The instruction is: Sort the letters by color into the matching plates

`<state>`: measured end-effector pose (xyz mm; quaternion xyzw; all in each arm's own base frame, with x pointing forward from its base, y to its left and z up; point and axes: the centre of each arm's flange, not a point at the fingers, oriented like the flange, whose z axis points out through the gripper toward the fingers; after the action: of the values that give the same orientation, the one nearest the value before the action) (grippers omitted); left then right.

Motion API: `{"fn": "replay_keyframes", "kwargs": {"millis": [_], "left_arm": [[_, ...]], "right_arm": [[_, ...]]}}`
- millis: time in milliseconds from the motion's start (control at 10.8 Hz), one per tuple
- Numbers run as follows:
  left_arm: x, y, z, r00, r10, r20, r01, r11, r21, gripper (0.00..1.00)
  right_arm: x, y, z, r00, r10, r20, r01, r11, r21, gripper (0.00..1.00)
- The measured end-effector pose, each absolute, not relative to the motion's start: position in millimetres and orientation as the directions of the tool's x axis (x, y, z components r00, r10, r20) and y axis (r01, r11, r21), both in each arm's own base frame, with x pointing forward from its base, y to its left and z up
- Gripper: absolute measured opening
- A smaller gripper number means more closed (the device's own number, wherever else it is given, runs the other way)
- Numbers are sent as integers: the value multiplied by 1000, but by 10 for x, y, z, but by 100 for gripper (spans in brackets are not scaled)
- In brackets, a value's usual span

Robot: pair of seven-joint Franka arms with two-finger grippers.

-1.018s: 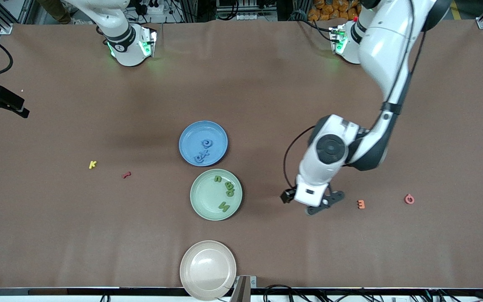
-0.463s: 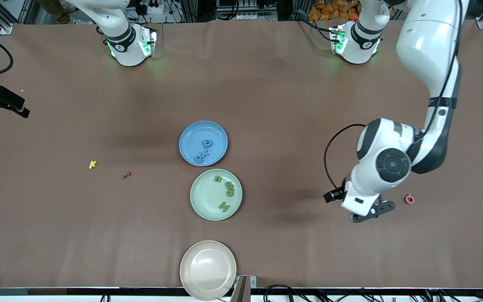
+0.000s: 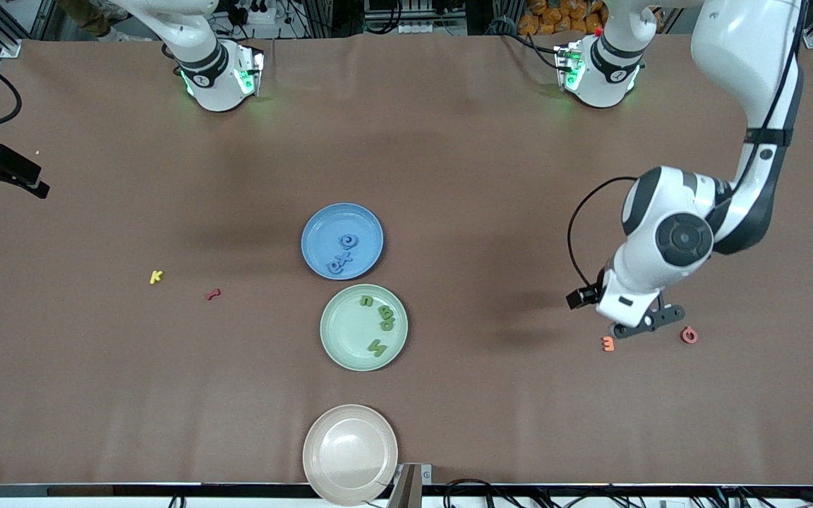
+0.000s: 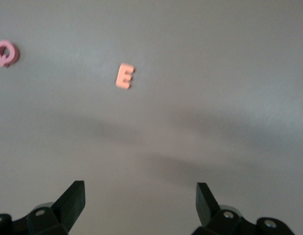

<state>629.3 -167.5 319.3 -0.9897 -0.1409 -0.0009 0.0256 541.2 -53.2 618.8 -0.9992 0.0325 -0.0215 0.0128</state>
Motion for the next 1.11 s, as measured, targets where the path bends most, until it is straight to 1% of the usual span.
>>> {"fn": "replay_keyframes", "kwargs": {"millis": [185,370,555,740,926,1111], "left_arm": [[5864,-1545,3187,976,219,-1,218,-973,-75,100],[5689,-1202,3287,985,173,-4,172,-981,-89,100],[5658,-1066,3394,986,168,6,168,-982,-92,100],[5708,-1085,3603,984,179,-5,178,-980,-93,100],[5788,-1110,4033,984,179,0,178,-979,-104,100],[5700,-1177,4402,985,172,5,172,-980,-100,100]], "right_arm": [[5412,-535,6187,997,-66,42,-65,-998,-27,100],[5412,-535,6186,997,-66,42,-65,-998,-27,100],[5411,-538,6186,997,-67,42,-66,-997,-27,100],[5411,-540,6186,997,-67,42,-66,-997,-27,100],[5411,-541,6186,997,-67,42,-66,-997,-27,100],[5411,-543,6186,997,-68,42,-66,-997,-27,100]]}}
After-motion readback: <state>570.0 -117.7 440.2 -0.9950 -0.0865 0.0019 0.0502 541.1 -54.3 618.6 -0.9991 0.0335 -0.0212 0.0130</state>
